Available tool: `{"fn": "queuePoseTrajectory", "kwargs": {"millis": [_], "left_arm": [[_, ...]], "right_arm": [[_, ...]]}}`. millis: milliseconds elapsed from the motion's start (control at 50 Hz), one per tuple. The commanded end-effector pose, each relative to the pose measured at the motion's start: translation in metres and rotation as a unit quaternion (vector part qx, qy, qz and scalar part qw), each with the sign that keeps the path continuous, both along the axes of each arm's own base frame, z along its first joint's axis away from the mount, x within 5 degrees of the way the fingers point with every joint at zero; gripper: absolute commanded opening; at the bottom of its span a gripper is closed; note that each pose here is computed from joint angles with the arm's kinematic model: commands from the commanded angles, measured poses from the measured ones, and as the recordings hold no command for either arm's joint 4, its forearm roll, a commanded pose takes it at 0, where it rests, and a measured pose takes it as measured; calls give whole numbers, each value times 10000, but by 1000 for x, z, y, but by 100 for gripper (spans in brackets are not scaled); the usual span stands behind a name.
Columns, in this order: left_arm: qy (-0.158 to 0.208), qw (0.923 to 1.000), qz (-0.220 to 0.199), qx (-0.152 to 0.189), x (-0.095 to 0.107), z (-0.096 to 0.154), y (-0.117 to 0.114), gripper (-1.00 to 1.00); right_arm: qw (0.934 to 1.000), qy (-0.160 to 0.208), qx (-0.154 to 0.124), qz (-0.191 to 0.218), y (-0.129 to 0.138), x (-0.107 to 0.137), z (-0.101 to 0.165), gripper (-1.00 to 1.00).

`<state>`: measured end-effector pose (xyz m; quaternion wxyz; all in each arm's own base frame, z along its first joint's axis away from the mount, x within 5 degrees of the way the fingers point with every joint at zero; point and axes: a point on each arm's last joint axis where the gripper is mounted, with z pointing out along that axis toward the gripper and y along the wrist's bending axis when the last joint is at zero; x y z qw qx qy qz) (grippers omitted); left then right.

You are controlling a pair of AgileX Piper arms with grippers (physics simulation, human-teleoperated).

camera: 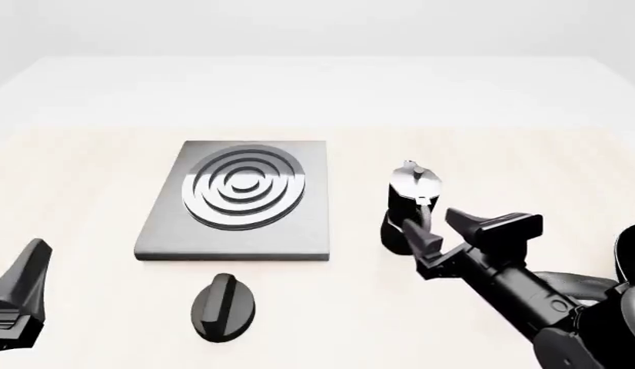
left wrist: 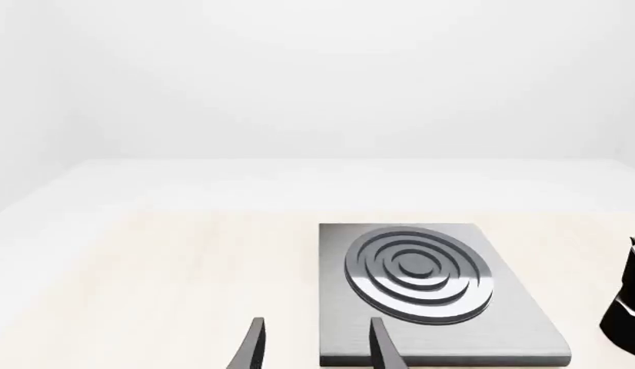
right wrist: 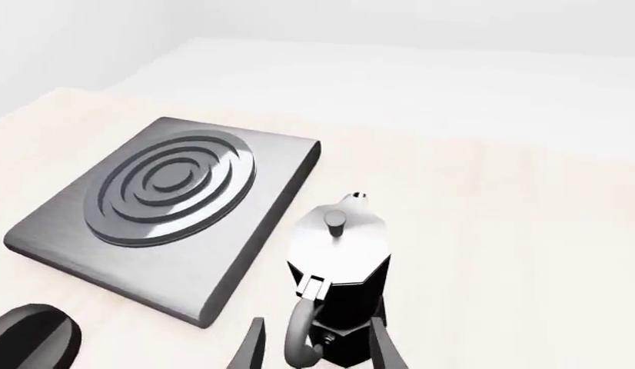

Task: Put the moka pot on the stove.

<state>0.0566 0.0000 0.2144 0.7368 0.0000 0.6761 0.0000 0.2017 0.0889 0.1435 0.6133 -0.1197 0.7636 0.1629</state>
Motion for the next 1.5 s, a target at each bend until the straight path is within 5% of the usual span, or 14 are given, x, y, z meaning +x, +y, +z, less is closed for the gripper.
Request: {"fn": "queuePoseTrajectory", "kwargs": {"millis": [20, 540, 560, 660, 680, 700, 1500], "left_arm": [[-1, 10000, 0, 0, 0, 0, 0, 100], [2, 10000, 0, 0, 0, 0, 0, 100], [-1, 10000, 0, 0, 0, 0, 0, 100], [-1, 10000, 0, -1, 0, 0, 0, 100], [1, 10000, 0, 1, 0, 0, 0, 100], [1, 10000, 0, 1, 0, 0, 0, 100], [0, 10000, 0, 0, 0, 0, 0, 100]], "right_arm": [[9999, 130, 16, 48, 4, 2, -9, 100], [9993, 339, 21, 142, 12, 7, -23, 100], [9993, 347, 35, 160, 13, 7, -23, -100], [9992, 333, 68, 194, 14, 5, -21, -100], [9997, -230, 4, 33, -7, -19, 20, -100], [9997, -257, -16, 39, -8, -20, 24, -100], [9963, -841, -108, 121, -6, -21, 74, -100]]}}
